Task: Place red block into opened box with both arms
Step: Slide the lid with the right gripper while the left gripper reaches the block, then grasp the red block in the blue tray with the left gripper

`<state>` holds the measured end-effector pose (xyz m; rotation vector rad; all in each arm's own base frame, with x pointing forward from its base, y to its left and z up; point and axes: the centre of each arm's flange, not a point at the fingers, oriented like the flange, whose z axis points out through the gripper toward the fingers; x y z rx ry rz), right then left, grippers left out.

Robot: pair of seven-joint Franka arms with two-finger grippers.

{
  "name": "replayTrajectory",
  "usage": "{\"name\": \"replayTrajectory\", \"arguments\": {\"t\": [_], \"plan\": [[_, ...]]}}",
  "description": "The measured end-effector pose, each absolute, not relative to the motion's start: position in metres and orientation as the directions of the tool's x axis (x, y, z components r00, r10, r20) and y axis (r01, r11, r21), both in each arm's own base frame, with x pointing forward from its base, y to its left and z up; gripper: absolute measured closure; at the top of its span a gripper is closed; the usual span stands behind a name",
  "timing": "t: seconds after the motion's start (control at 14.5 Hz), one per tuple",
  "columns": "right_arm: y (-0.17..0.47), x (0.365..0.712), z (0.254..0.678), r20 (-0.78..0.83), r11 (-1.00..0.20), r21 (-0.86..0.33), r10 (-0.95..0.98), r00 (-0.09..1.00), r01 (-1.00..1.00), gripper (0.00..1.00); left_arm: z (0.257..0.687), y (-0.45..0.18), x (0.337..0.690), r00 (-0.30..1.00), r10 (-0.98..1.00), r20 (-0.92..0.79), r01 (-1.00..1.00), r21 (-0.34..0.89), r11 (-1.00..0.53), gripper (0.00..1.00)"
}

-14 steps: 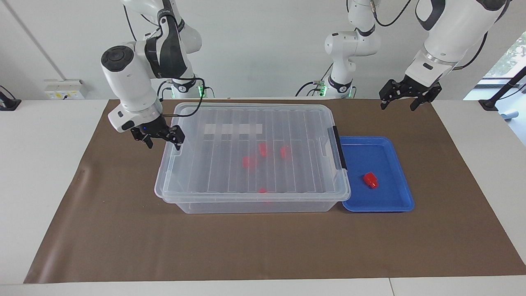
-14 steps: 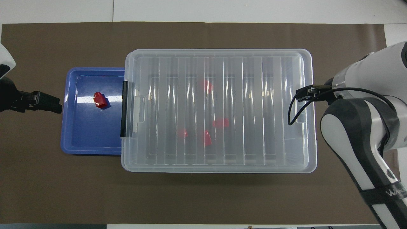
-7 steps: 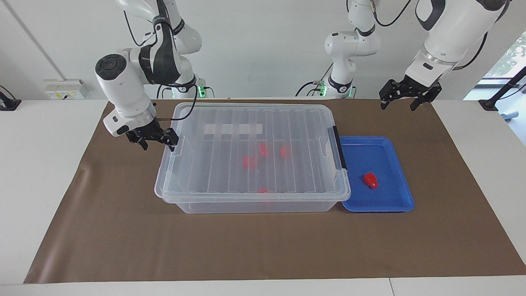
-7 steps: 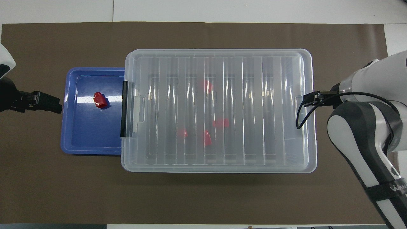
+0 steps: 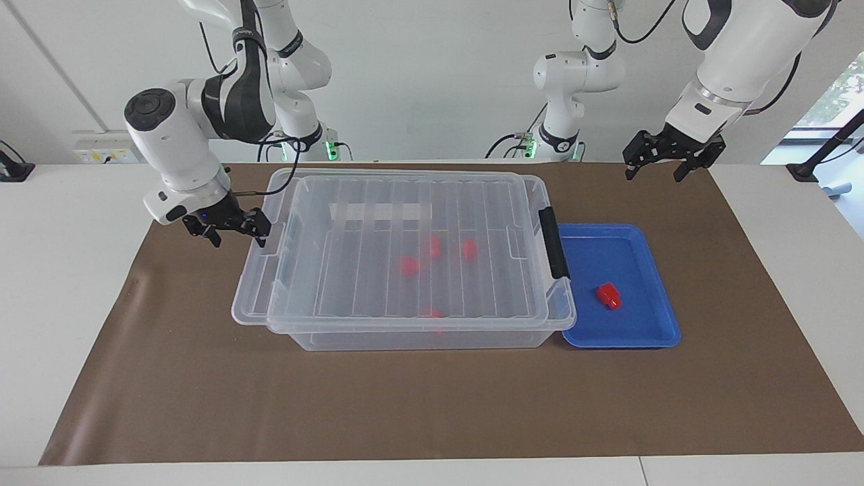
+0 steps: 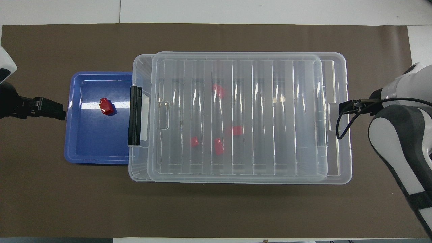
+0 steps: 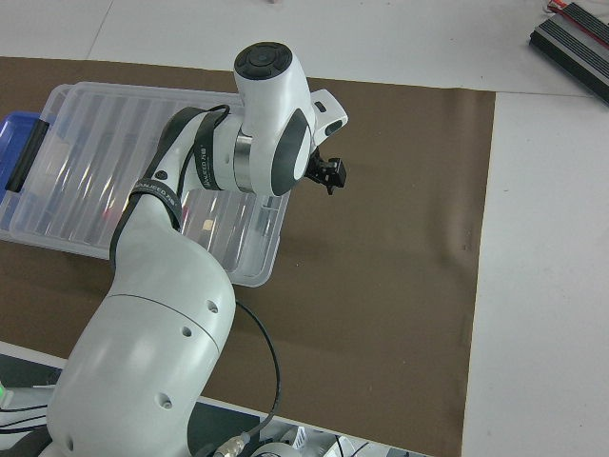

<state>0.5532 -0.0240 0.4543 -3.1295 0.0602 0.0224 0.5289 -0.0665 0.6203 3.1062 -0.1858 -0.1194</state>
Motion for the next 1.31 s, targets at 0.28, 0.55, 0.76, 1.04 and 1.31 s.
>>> {"name": "replayTrajectory", "arguments": {"t": [0.28,0.55,0.76,1.04,1.31], "plan": [[-0.057,0.551,0.455,-0.013,-1.0,-0.012,-0.018,1.0,-0.018,0.0,0.621,-0.069,0.53,0.99,-0.124,-0.064,-0.123,0.032,-0.992,0.0],[-0.085,0.547,0.455,-0.012,-1.0,-0.012,-0.003,1.0,-0.004,0.0,0.609,-0.068,0.538,0.996,-0.084,-0.03,-0.083,0.031,-0.996,0.0],[-0.11,0.543,0.455,-0.011,-1.0,-0.013,0.026,1.0,0.026,0.0,0.581,-0.069,0.546,1.0,-0.022,-0.014,-0.021,0.031,-0.999,0.0],[-0.141,0.537,0.459,-0.001,-0.998,-0.01,0.062,0.998,0.062,0.0,0.526,-0.07,0.556,0.998,0.069,0.0,0.069,0.033,-0.997,0.0],[-0.16,0.533,0.462,0.005,-0.996,-0.008,0.086,0.996,0.086,0.0,0.46,-0.071,0.568,0.991,0.131,-0.006,0.131,0.034,-0.991,0.0]]}}
